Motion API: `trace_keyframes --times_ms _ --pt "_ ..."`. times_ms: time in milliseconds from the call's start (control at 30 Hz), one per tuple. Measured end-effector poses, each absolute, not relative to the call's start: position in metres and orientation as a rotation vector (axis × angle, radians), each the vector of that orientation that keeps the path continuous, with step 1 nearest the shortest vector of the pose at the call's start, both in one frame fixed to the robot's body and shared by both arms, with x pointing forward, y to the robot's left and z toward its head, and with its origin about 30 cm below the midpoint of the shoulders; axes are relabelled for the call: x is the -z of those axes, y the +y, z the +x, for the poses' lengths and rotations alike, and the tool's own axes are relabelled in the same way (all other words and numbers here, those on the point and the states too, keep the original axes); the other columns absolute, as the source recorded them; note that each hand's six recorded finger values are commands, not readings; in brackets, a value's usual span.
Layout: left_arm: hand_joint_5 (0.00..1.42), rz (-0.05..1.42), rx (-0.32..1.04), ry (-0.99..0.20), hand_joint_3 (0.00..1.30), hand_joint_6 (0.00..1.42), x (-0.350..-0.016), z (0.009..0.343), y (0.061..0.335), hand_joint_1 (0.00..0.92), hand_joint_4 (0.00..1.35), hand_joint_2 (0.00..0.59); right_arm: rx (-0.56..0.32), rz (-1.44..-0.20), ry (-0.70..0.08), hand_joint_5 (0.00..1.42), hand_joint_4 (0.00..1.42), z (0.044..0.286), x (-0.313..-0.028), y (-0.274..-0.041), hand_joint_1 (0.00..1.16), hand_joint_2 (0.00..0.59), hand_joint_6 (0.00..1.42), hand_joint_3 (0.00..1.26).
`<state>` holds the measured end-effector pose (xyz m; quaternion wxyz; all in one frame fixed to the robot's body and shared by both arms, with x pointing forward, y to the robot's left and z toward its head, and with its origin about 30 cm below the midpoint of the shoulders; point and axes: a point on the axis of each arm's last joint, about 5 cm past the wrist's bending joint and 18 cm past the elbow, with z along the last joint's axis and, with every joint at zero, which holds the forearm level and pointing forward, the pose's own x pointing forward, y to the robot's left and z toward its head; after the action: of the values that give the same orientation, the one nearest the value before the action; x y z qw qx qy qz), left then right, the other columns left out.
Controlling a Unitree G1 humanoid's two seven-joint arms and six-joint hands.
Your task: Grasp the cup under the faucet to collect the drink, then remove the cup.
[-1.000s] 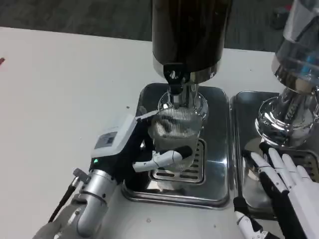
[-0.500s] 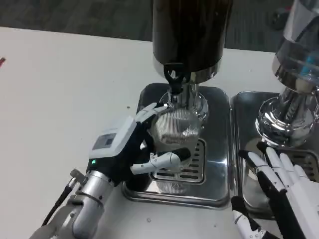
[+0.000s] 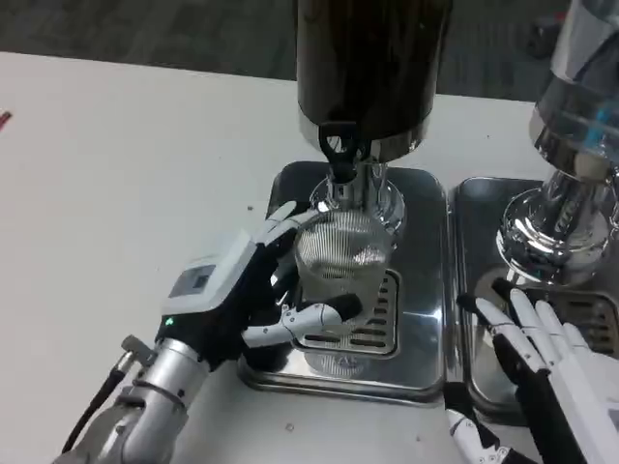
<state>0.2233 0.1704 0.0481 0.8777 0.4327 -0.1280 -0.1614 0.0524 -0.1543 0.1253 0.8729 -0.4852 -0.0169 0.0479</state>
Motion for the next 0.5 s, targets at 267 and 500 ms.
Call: trace_keyframes --times_ms 267,500 --pt "0.35 0.880 0.320 -0.252 0.26 0.44 -0.051 0.205 0.185 0.061 0.24 0.059 -0.105 -1.003 -0.052 0.00 0.00 0.056 -0.125 -0.153 0.42 0.499 0.02 0.14" --pt "0.36 0.898 0.222 -0.329 0.27 0.45 -0.072 0.179 0.227 0.061 0.26 0.060 -0.123 -0.991 -0.065 0.00 0.00 0.061 -0.121 -0.147 0.43 0.503 0.02 0.14"
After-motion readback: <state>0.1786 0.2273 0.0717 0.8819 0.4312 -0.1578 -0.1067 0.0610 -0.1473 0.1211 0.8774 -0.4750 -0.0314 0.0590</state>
